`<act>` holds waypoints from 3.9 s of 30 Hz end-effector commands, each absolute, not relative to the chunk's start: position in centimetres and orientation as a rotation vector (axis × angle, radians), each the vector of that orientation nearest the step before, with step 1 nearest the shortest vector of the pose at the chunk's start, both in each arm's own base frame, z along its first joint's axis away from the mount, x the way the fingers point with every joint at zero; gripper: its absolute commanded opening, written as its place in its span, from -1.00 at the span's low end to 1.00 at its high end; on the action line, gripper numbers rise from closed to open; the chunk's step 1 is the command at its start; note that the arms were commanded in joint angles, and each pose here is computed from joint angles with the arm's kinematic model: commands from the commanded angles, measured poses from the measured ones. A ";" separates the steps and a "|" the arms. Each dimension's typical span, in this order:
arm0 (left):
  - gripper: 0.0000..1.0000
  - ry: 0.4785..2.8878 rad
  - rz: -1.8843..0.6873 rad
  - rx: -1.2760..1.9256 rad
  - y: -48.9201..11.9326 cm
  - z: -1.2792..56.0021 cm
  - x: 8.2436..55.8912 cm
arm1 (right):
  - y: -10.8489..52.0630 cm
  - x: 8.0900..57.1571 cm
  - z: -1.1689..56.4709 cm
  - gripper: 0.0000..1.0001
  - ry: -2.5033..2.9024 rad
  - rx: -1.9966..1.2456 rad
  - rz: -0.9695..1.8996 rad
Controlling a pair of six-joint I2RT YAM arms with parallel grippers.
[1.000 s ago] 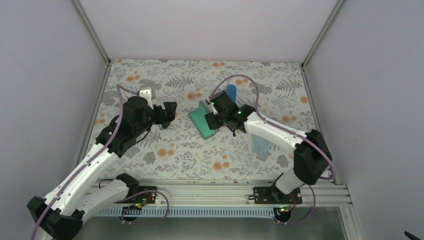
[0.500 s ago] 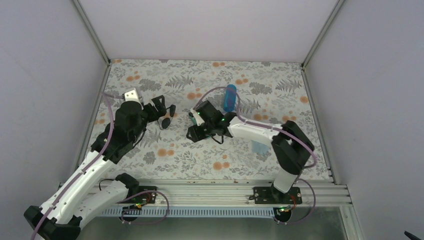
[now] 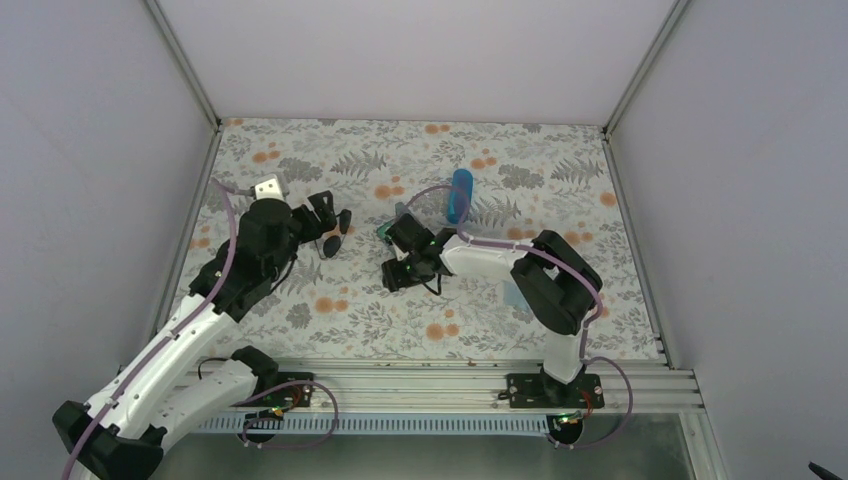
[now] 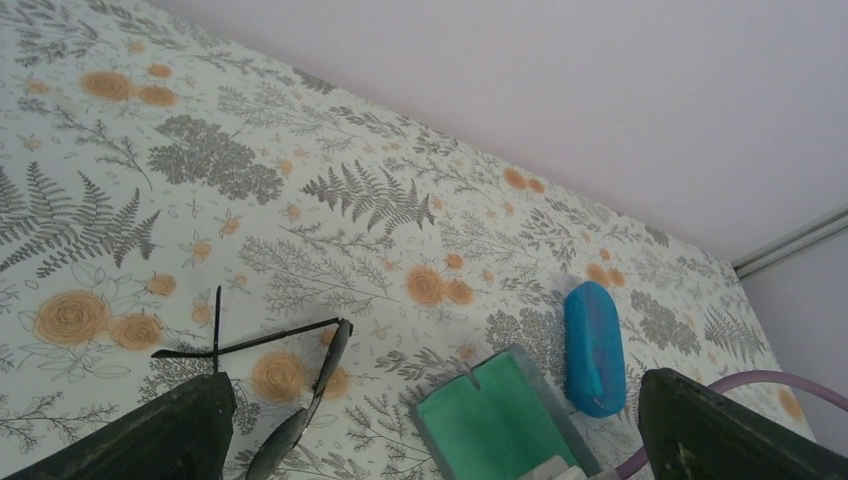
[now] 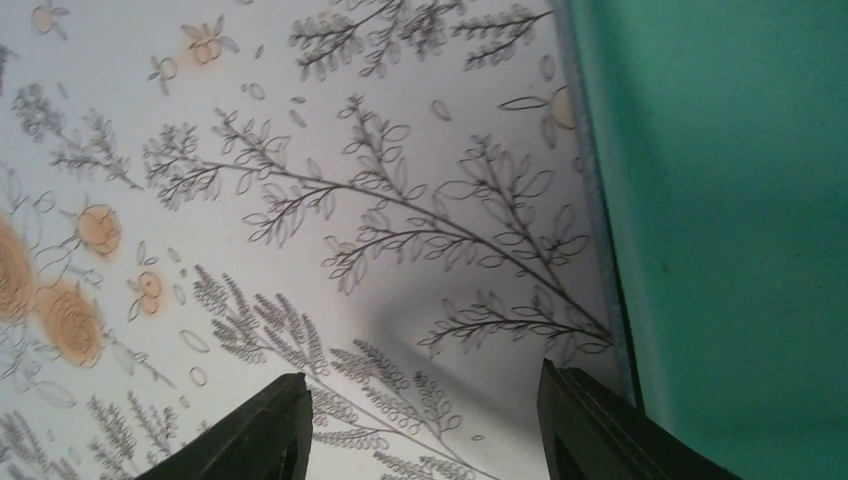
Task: Organize the sunglasses
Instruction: Adjust the sunglasses case at the center of the board, then pick up the glasses cleaning cloth from the center of the board, then place the glasses cleaning cloth at the center of the board.
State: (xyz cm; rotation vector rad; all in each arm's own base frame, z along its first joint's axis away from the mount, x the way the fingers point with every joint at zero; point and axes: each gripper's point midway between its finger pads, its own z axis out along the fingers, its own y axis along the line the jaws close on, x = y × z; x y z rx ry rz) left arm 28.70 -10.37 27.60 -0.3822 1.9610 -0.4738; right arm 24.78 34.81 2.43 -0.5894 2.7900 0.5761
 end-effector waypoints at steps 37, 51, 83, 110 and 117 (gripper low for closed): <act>1.00 1.996 -0.483 -0.324 -11.4 26.3 29.4 | 10.9 27.5 8.5 -0.20 2.517 0.510 -0.091; 1.00 2.007 -0.488 -0.314 -11.6 25.9 29.2 | 7.8 23.5 3.1 -0.40 2.677 0.632 -0.161; 1.00 2.045 -0.519 -0.304 -12.8 24.9 30.0 | 21.0 24.1 7.4 -0.92 2.704 0.019 0.737; 0.71 2.302 -0.764 -0.161 -17.8 16.0 27.8 | 27.3 22.2 6.3 -0.29 2.772 -0.297 0.595; 0.11 2.406 -0.940 -0.055 -21.3 12.3 26.5 | 26.6 23.1 4.5 -0.50 2.806 -0.255 0.367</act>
